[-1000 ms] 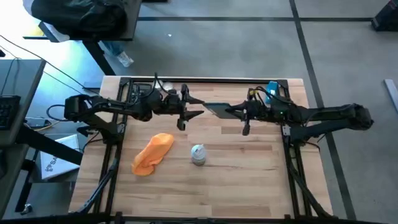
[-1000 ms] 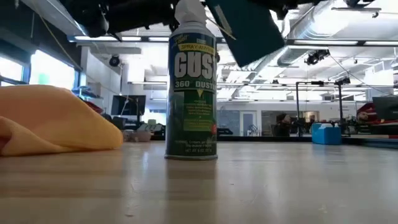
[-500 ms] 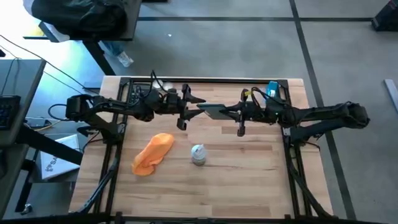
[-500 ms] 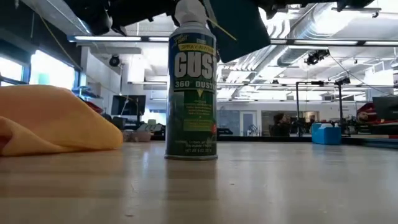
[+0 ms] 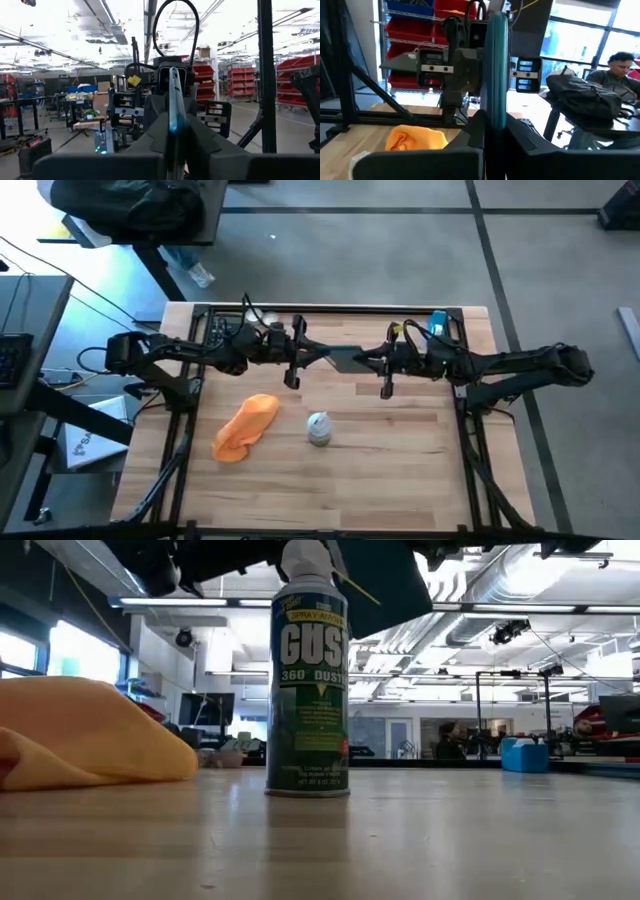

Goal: Apply microfiber cloth
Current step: Spray the back of the blue tablet using the white spray bottle

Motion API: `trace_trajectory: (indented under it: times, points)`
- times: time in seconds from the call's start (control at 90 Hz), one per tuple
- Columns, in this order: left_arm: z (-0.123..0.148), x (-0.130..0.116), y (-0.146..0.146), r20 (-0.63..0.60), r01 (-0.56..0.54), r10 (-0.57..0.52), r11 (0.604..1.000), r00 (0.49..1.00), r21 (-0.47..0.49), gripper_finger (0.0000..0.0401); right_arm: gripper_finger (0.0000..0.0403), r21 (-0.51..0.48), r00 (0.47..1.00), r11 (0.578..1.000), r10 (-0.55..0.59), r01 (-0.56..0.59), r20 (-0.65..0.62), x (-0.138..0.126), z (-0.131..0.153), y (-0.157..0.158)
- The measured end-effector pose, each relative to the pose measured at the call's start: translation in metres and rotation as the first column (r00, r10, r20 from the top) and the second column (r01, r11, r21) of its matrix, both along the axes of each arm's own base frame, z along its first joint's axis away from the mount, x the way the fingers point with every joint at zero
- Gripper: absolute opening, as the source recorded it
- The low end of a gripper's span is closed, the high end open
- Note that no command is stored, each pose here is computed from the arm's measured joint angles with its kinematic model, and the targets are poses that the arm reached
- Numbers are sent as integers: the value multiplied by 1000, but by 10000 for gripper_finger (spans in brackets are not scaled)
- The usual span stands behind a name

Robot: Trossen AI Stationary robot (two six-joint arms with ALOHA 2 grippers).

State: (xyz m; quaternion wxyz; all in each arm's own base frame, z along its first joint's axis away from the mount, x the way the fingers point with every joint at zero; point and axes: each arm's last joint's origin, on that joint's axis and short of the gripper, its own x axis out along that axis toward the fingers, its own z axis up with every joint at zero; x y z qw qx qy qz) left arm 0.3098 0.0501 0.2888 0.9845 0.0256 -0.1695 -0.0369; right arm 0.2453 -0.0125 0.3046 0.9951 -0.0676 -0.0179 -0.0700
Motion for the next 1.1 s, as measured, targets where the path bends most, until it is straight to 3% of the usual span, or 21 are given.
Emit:
trace_trajectory:
  times: [0.211,0.344,0.733,1.1]
  points:
    - [-4,2,0,-48,-2,1,1000,999,-7,10,81,93,1000,996,-9,8,10,1,7,-2]
    - [-13,6,0,-96,-18,18,1000,995,-6,10,100,113,999,994,11,-5,-53,6,13,-3]
    - [-28,15,2,-131,-52,49,998,990,-18,10,103,143,978,990,16,15,-210,27,13,-4]
    - [-28,15,1,-127,-51,48,999,991,-17,10,103,143,972,990,16,18,-233,28,17,-4]
